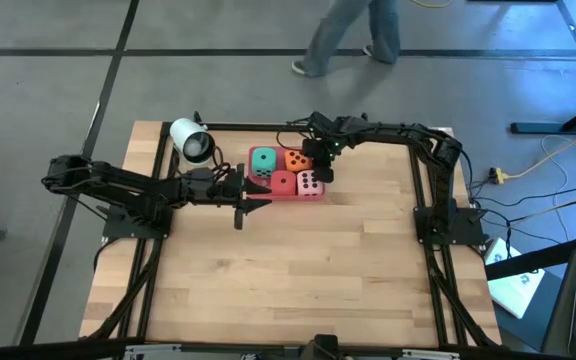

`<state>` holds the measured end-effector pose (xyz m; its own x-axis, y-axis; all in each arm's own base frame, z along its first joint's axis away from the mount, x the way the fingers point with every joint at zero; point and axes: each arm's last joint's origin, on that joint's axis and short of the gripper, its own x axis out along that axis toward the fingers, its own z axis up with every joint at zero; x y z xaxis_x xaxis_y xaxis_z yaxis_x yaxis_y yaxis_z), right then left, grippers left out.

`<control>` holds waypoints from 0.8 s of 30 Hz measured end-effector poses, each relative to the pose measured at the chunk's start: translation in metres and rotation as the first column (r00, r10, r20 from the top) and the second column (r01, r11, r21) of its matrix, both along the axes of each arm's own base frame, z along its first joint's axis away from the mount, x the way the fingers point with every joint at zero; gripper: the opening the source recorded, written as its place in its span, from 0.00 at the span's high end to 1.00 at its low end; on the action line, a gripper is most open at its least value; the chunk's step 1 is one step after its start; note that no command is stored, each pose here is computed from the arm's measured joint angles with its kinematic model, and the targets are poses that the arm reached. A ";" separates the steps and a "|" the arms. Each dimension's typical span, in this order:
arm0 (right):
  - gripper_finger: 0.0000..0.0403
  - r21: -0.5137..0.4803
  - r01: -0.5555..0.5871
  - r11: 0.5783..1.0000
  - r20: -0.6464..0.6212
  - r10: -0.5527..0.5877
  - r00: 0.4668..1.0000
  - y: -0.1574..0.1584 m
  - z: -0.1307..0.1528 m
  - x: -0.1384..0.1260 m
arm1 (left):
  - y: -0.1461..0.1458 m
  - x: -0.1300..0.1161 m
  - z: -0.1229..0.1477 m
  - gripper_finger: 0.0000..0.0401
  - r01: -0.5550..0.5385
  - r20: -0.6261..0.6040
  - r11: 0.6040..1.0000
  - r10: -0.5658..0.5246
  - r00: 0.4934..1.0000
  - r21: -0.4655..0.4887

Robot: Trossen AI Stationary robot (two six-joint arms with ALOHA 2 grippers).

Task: Pick & Place Dice
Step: Put the small orange dice into the pink bin

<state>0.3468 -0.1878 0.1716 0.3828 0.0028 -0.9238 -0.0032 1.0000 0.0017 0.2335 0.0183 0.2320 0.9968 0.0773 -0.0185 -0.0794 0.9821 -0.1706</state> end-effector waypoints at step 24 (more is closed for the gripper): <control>0.44 -0.035 0.016 0.999 -0.017 -0.017 1.000 -0.001 0.000 -0.001 | 0.000 0.000 0.000 0.66 0.000 -0.005 1.000 0.000 1.000 -0.001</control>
